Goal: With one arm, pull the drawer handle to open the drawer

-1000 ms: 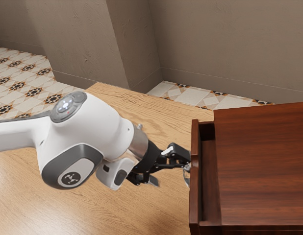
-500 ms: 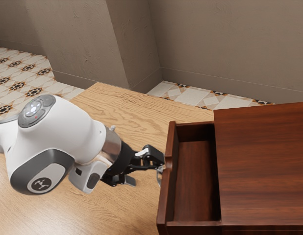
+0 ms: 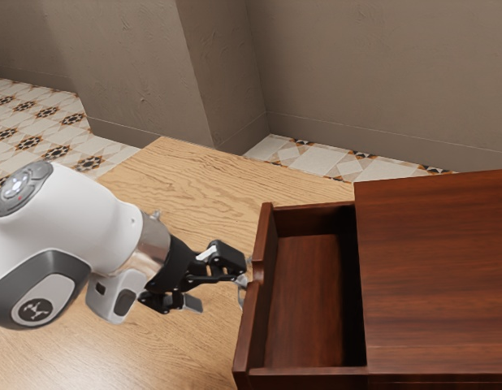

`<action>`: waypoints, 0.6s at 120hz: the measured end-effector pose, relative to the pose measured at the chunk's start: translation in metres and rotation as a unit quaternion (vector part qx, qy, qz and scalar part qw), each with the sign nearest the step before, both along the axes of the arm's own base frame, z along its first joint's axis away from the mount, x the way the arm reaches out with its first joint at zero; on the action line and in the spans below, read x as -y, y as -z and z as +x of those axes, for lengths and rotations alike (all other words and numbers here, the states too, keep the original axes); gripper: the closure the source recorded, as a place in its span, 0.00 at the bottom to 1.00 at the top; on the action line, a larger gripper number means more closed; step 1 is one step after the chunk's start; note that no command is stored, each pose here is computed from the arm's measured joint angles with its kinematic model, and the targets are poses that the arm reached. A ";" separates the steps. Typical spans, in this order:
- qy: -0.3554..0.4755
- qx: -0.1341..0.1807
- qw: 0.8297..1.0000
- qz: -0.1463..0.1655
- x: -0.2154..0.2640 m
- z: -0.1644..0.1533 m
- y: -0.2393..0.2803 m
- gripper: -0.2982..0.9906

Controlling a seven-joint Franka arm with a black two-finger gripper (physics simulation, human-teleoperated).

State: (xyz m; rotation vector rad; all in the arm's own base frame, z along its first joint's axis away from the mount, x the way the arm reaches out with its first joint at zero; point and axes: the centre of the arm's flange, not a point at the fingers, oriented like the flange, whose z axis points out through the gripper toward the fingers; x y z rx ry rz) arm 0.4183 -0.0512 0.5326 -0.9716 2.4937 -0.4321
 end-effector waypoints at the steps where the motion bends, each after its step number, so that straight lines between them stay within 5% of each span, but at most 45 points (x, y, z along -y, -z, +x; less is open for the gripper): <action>1: 0.000 0.000 1.000 0.000 0.000 0.000 0.000 0.29; 72: -0.003 0.031 0.999 -0.020 -0.010 -0.017 -0.015 0.24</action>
